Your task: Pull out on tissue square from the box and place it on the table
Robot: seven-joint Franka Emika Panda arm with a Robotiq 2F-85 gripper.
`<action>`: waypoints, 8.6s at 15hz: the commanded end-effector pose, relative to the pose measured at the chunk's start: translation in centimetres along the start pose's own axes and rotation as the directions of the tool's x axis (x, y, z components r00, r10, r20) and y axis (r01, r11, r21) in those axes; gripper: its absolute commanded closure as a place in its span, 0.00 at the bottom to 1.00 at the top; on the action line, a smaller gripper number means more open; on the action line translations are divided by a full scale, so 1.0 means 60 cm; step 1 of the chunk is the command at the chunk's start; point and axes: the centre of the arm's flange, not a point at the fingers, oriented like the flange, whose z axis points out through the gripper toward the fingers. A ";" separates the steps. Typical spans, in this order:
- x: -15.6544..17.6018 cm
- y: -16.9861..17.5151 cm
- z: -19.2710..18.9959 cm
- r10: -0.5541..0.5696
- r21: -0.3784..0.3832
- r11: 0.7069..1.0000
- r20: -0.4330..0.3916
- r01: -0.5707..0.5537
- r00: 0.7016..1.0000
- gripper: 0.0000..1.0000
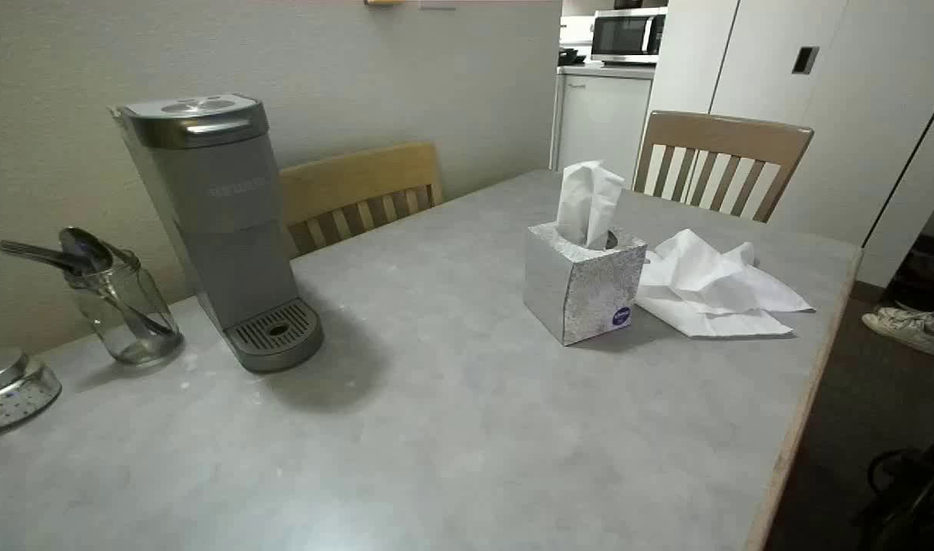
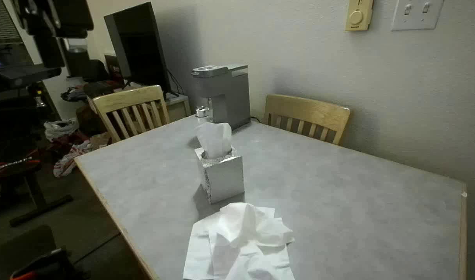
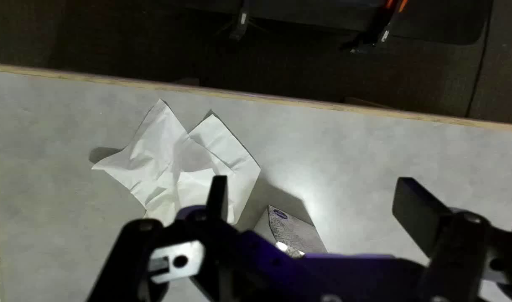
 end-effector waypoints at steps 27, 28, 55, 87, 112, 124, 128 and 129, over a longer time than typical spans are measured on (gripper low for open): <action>0.206 -0.014 0.152 -0.258 0.000 0.966 -0.097 0.259 0.961 0.00; 0.214 -0.017 0.163 -0.261 -0.008 0.965 -0.088 0.262 0.961 0.00; 0.453 -0.076 0.272 0.165 -0.074 0.983 -0.050 -0.168 0.985 0.00; 0.481 -0.062 0.296 0.218 -0.148 0.968 0.079 -0.205 0.973 1.00; 0.514 -0.051 0.284 -0.132 -0.166 0.980 -0.104 0.114 0.986 1.00; 0.519 -0.051 0.292 -0.150 -0.150 0.980 -0.120 0.132 0.981 1.00; 0.518 -0.053 0.292 -0.143 -0.132 0.983 -0.116 0.127 0.983 0.72; 0.518 -0.054 0.292 -0.142 -0.131 0.983 -0.115 0.127 0.983 0.78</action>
